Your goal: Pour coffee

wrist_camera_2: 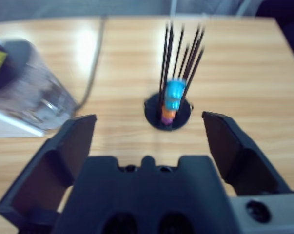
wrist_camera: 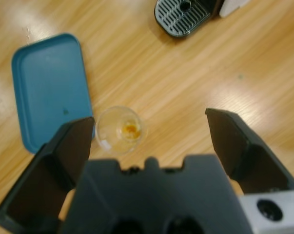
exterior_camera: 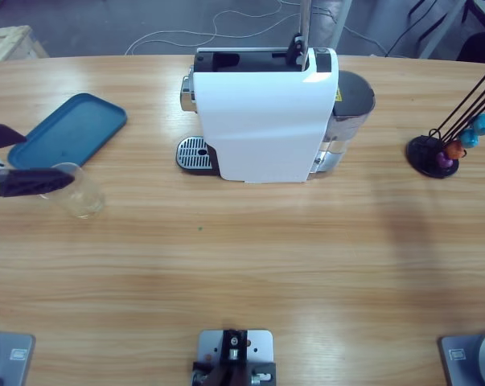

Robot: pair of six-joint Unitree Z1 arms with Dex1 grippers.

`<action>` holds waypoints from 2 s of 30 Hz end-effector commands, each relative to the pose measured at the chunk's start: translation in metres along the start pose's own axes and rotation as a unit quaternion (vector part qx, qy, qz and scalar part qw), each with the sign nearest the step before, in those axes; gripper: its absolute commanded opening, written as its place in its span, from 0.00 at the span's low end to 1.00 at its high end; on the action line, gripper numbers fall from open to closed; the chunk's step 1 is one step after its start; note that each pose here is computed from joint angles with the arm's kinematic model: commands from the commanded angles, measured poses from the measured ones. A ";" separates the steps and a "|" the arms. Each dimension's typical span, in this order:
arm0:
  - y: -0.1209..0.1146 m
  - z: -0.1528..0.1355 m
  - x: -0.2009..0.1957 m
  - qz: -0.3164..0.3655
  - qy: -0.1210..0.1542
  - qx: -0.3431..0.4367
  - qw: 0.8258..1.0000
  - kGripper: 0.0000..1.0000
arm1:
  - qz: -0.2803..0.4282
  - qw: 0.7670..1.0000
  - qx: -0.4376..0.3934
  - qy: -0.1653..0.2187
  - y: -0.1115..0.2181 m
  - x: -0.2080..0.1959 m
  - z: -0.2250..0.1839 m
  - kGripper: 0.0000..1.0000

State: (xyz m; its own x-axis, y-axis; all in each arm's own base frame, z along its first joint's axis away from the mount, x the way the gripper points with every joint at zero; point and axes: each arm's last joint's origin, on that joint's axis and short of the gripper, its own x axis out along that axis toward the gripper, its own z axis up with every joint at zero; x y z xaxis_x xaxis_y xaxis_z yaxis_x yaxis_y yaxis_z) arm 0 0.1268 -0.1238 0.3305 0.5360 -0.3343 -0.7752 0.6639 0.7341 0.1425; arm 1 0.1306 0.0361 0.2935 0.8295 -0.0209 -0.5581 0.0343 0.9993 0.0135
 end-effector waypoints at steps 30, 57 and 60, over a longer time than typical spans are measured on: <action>-0.004 -0.016 -0.014 -0.038 -0.023 -0.045 0.998 1.00 | -0.042 0.996 0.069 0.024 -0.023 0.077 -0.025 0.43; -0.009 -0.018 -0.010 -0.047 -0.014 -0.040 0.998 0.99 | -0.055 0.995 0.075 0.024 -0.027 0.092 -0.022 0.00; -0.010 -0.019 -0.010 -0.048 -0.013 -0.040 0.998 0.99 | -0.054 0.995 0.075 0.022 -0.027 0.092 -0.021 0.00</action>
State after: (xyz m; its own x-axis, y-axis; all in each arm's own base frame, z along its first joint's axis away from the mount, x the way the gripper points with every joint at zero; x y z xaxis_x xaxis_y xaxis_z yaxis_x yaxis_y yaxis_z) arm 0 0.1092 -0.1169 0.3366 0.5148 -0.4217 -0.7465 0.6612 0.7495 0.0327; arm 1 0.1916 0.0094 0.2345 0.8142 -0.1231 -0.5674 0.2095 0.9737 0.0893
